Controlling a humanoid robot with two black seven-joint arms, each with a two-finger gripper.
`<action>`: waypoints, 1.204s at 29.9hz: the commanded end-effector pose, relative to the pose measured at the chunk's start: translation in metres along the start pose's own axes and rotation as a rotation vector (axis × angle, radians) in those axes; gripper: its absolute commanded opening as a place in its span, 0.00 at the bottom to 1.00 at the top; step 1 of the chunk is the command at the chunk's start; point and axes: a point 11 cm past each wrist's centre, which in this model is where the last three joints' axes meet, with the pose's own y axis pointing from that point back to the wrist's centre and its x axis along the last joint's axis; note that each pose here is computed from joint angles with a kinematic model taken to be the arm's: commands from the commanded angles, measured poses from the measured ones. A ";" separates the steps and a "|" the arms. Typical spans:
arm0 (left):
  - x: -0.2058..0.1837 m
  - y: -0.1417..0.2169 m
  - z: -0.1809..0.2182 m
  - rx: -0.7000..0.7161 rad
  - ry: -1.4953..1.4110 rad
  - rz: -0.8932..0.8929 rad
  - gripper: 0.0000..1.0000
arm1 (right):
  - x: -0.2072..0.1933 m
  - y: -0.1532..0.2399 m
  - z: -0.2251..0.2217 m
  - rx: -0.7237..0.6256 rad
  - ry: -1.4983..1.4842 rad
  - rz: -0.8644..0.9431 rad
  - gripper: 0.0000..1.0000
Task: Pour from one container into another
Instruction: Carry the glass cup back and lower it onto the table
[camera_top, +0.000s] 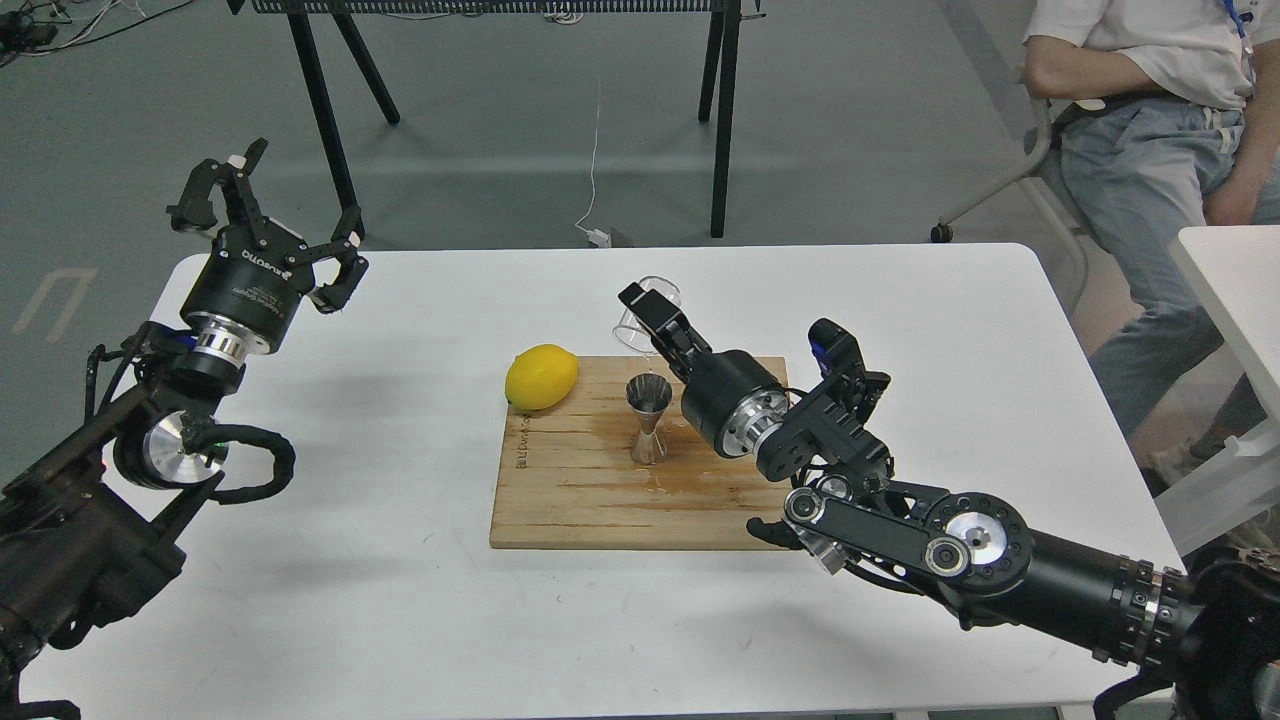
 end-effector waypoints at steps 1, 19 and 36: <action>0.000 0.000 0.002 -0.003 -0.002 0.000 1.00 | 0.008 0.003 0.005 -0.008 0.019 0.007 0.45; -0.002 -0.003 0.004 -0.011 -0.004 -0.008 1.00 | 0.076 0.017 0.006 -0.104 -0.380 0.112 0.44; -0.007 -0.006 -0.001 -0.001 0.001 -0.016 1.00 | 0.144 0.084 0.074 -0.012 -1.309 0.155 0.45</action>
